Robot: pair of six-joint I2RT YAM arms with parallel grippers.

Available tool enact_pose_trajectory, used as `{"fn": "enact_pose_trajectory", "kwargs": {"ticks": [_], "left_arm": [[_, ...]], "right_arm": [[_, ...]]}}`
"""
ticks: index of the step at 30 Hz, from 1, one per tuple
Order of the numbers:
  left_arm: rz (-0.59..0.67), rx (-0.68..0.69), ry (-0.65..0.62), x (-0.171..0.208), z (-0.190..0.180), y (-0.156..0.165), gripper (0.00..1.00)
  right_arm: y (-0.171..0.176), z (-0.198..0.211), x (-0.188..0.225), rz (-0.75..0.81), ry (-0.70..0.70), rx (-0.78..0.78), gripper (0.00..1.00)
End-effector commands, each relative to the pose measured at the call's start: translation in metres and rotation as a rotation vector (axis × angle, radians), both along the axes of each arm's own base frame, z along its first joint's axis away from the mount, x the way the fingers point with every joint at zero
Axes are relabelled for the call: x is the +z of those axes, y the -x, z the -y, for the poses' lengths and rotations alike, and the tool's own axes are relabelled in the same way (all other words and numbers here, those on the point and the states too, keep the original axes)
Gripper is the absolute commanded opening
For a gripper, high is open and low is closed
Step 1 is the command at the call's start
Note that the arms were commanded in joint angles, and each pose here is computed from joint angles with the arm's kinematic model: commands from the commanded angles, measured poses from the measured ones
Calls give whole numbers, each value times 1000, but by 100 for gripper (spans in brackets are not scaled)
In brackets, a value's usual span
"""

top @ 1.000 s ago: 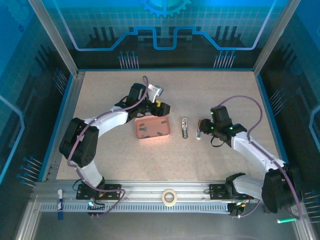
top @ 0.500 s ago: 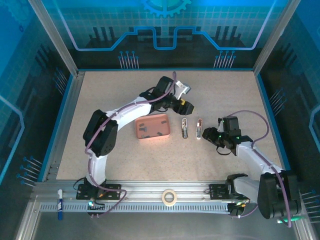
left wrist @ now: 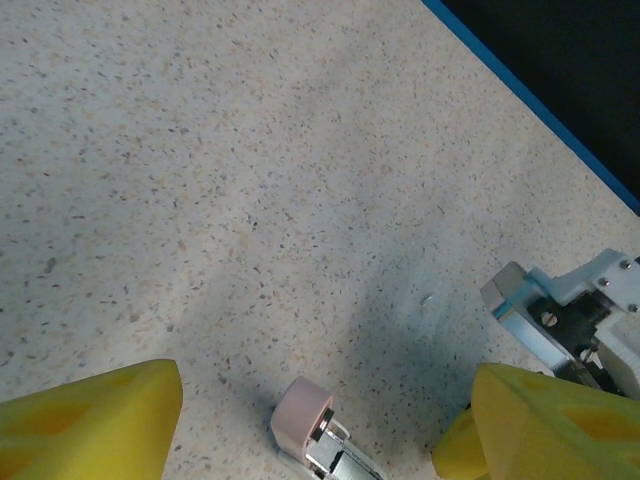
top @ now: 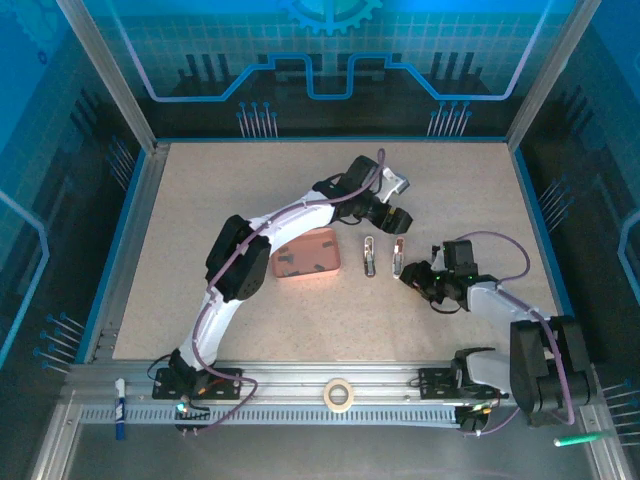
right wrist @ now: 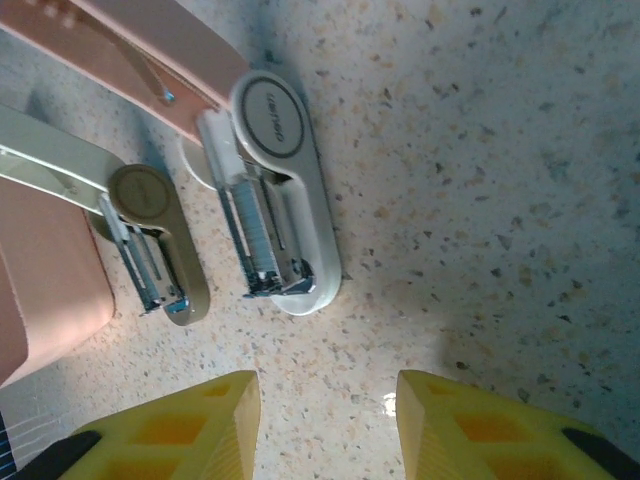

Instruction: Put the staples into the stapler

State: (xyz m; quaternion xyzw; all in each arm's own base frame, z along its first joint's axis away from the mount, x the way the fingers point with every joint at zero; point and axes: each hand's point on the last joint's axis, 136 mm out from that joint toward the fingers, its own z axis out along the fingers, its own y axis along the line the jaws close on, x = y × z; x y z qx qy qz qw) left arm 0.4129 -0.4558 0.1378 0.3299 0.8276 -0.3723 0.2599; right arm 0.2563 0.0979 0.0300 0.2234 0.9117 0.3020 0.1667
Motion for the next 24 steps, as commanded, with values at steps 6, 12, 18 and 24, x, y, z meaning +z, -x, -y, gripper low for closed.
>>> {"fn": "enact_pose_trajectory", "kwargs": {"ticks": [6,12,18,24], "left_arm": [[-48,-28,-16,-24,17,5,76],[-41,-27,-37,-38,17,1,76],[-62,-55,-29,-45,21,5,70],[-99,-97,-20,-51,23,16,68]], "right_arm": [[-1,0,-10,-54,-25,-11,39],[-6,-1,-12,-56,-23,-13,37],[-11,-3,-14,-53,-24,-6,36],[-18,-7,-16,-46,-38,4,34]]}}
